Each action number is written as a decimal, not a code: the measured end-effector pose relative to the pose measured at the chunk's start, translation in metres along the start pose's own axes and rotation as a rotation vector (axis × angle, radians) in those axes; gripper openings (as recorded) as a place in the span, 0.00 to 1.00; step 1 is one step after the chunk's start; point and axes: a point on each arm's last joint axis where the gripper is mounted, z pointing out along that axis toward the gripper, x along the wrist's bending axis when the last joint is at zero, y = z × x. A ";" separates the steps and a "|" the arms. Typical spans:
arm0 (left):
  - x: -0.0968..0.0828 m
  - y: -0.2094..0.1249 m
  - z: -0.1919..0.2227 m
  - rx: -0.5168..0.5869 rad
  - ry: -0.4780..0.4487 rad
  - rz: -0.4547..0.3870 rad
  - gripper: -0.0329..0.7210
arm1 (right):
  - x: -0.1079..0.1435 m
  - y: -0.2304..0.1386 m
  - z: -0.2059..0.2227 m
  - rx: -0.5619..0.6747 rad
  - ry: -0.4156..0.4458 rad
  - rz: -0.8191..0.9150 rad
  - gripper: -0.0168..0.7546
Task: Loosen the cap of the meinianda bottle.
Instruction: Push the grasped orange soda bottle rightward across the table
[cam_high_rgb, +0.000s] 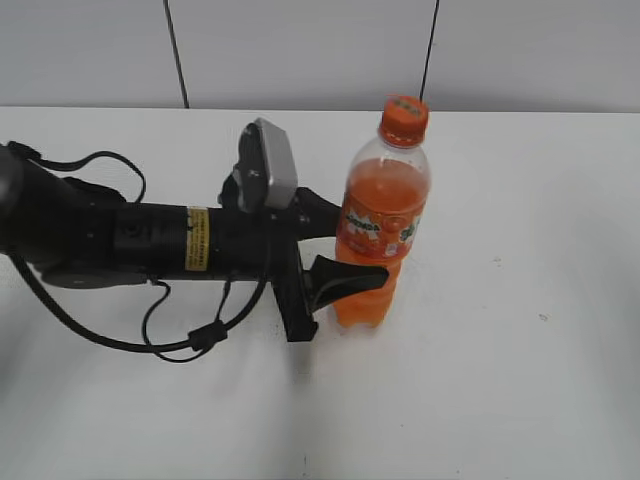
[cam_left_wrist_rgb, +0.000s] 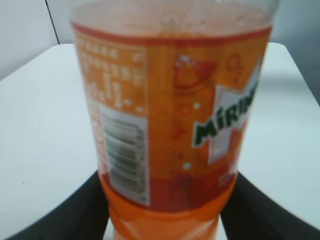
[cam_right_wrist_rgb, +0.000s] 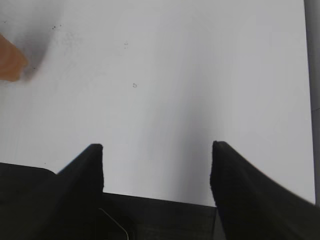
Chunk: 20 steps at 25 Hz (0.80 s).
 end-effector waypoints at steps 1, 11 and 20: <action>-0.002 -0.001 0.005 0.007 -0.007 0.001 0.58 | 0.000 0.005 0.003 0.011 0.012 -0.003 0.67; -0.004 -0.020 0.028 0.012 0.011 -0.080 0.58 | -0.003 0.072 0.042 0.097 0.146 0.004 0.55; -0.003 -0.027 0.031 -0.025 0.016 -0.121 0.58 | 0.008 0.116 0.076 0.132 0.292 0.016 0.52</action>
